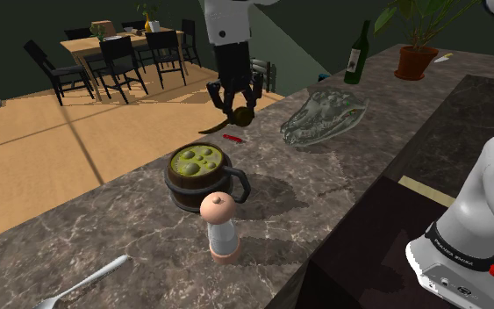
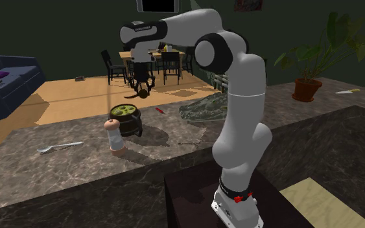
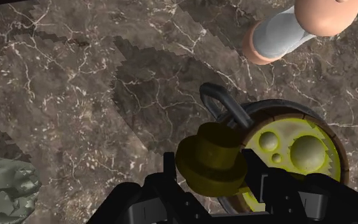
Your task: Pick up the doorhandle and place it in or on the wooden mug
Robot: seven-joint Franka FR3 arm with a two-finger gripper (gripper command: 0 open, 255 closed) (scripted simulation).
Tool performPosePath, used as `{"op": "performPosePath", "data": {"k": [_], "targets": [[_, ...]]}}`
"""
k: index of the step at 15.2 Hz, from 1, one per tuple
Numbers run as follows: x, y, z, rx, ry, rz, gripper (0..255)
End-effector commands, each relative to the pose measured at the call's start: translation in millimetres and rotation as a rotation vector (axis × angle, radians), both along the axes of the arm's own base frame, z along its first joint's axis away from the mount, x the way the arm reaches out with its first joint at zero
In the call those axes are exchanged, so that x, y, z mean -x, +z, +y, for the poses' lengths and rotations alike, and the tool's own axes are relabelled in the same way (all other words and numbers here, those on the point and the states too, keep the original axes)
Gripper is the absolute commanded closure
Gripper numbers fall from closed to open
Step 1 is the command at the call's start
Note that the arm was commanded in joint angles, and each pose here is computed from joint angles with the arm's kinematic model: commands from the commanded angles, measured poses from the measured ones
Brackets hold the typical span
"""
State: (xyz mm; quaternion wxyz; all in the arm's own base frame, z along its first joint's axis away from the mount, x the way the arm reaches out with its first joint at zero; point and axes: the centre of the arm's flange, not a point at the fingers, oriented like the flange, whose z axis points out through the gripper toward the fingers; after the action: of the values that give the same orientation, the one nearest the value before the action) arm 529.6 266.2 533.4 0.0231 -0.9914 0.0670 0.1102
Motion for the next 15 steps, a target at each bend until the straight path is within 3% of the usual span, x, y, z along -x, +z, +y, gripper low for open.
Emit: {"op": "performPosePath", "data": {"k": [1,4,15], "targets": [[-9,1,27,-0.001,-0.001,-0.001,255],[-24,1,62,-0.001,-0.001,-0.001,255],[-24,-57,62,-0.001,-0.001,-0.001,255]]}}
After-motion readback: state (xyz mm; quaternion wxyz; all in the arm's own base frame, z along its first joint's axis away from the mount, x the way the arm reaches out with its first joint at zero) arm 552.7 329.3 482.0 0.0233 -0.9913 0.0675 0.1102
